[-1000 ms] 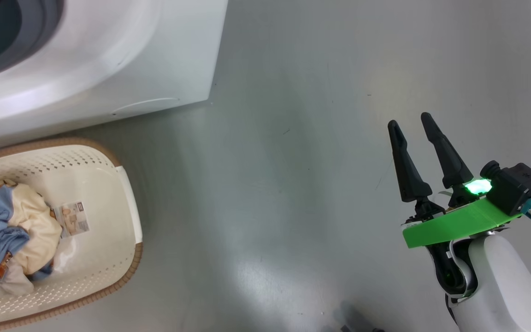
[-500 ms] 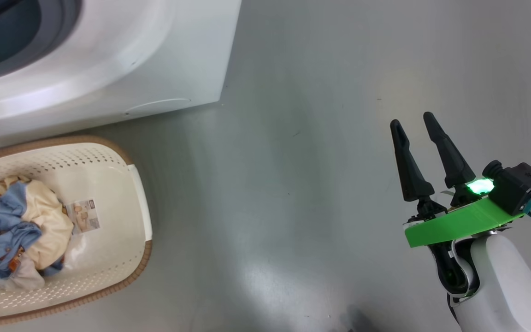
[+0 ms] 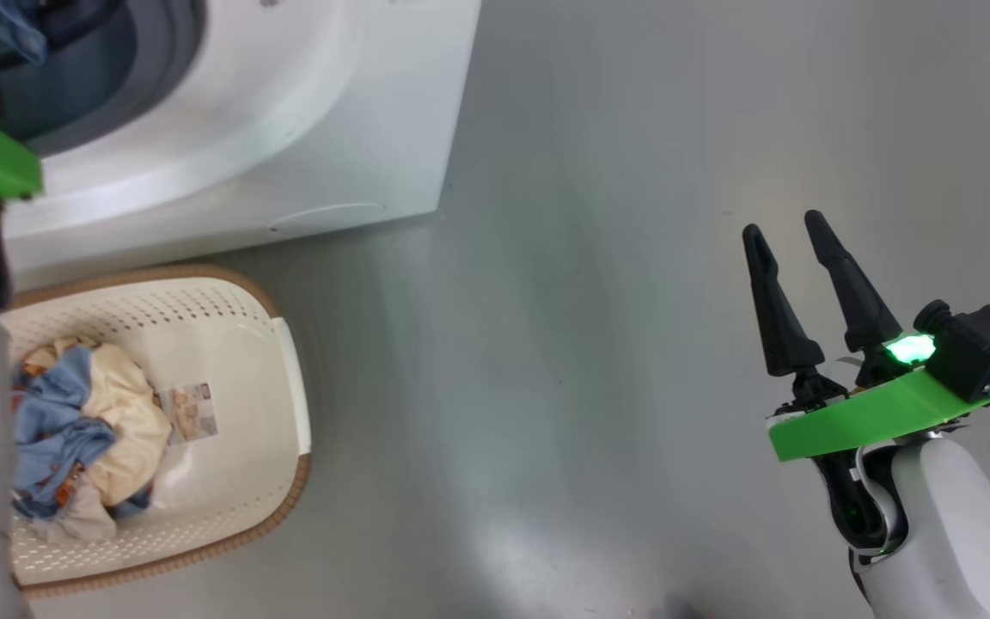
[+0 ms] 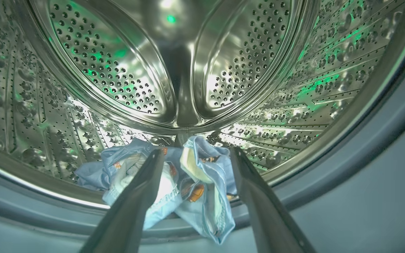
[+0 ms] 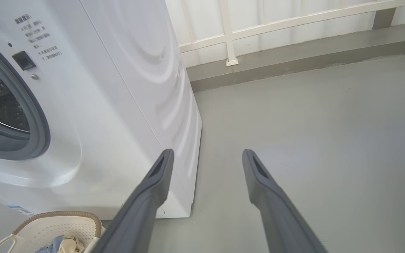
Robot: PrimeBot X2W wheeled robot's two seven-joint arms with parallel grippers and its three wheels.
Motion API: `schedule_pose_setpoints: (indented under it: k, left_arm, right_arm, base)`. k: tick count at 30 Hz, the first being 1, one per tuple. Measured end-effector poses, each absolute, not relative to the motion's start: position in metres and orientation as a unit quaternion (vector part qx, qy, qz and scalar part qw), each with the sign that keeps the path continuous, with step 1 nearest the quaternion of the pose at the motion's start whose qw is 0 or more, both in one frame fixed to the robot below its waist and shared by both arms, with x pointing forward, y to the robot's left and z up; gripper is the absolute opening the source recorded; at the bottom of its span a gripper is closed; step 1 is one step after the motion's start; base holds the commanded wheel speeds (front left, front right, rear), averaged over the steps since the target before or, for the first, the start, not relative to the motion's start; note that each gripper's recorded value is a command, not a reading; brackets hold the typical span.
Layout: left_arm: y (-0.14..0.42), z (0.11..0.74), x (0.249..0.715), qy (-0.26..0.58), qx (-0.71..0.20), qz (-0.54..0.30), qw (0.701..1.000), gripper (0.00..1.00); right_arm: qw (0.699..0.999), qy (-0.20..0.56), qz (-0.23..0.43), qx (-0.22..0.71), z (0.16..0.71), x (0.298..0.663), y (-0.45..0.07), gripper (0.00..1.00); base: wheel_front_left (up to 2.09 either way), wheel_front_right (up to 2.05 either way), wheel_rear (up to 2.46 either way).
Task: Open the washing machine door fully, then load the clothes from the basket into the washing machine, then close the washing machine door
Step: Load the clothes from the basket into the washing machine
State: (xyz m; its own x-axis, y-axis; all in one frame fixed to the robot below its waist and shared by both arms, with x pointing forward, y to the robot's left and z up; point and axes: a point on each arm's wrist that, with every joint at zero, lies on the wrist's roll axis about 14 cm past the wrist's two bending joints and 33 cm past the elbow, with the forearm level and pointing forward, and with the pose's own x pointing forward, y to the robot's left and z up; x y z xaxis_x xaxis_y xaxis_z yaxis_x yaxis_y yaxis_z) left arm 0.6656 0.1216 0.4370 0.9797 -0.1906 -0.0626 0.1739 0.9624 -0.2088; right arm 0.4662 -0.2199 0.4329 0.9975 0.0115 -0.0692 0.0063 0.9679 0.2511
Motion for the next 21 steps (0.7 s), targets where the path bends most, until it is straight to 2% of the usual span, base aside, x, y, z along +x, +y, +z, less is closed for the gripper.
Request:
schedule_pose_setpoints:
  k: [8,21]
  left_arm:
    - [0.138,0.429,0.617,0.052,-0.114,-0.068,0.99,1.0]
    - [0.16,0.45,0.542,0.028,-0.119,-0.039,0.992,1.0]
  right_arm:
    - [0.992,0.037,-0.001,0.123,0.44,0.449,-0.224,1.0]
    - [0.992,0.028,0.011,0.12,0.457,0.422,-0.221,1.0]
  base:
    - [0.0,0.0,0.0]
    - [0.0,0.0,0.0]
